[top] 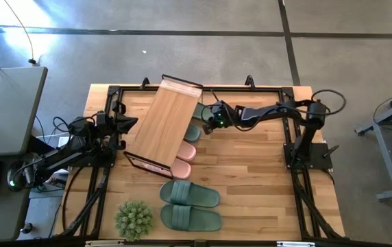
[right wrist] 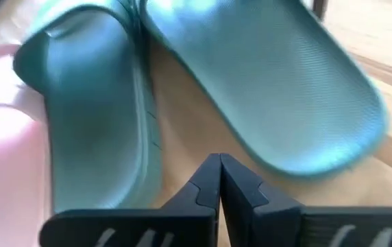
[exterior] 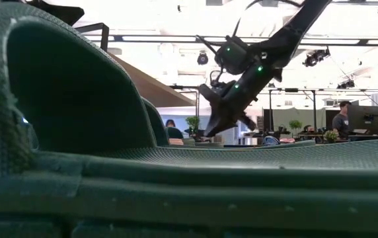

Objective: Pick and place slides into the shelf
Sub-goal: Put the green slide under the shelf

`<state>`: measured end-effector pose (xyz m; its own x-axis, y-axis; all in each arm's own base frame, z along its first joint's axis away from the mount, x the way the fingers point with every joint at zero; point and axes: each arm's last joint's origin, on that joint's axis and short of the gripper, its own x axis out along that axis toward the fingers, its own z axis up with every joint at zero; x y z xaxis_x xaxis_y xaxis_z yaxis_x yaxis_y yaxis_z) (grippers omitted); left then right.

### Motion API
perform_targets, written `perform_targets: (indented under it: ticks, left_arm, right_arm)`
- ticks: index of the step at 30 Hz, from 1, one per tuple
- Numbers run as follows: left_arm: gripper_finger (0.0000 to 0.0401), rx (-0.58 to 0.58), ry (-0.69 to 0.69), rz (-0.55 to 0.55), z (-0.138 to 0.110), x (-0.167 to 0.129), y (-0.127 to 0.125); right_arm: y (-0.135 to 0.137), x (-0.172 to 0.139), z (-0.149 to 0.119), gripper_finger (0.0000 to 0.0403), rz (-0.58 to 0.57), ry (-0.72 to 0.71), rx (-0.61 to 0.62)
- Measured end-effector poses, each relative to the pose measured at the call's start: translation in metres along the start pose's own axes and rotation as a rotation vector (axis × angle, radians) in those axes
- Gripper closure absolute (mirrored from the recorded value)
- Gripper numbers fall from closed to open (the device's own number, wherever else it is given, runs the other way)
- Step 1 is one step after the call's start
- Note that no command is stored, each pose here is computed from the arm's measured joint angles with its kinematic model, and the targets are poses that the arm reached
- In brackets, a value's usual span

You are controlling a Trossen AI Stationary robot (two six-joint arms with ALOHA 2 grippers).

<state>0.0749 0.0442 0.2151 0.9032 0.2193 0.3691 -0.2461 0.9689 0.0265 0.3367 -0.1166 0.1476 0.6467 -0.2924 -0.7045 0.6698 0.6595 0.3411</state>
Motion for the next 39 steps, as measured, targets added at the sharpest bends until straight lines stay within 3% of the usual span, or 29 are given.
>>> perform_targets:
  ticks: [10, 15, 17, 23, 39]
  left_arm:
    - [0.0400, 0.000, -0.001, 0.013, 0.000, 0.000, 0.000]
    - [0.0400, 0.000, -0.001, 0.013, 0.000, 0.000, 0.000]
    - [0.0400, 0.000, -0.002, 0.012, 0.000, 0.000, 0.000]
    - [0.0400, -0.003, -0.001, 0.013, 0.000, 0.000, 0.000]
    - [0.0400, -0.003, 0.000, 0.010, 0.000, 0.000, 0.000]
  right_arm:
    - [-0.010, -0.037, 0.000, 0.0403, -0.112, 0.058, -0.038]
    - [-0.030, -0.042, -0.016, 0.0403, 0.101, -0.044, 0.029]
    - [-0.042, -0.044, -0.028, 0.0403, 0.137, -0.093, 0.098]
    - [-0.054, -0.045, -0.050, 0.0403, 0.028, -0.108, 0.072]
    - [-0.050, -0.002, -0.021, 0.0403, -0.107, -0.020, 0.060]
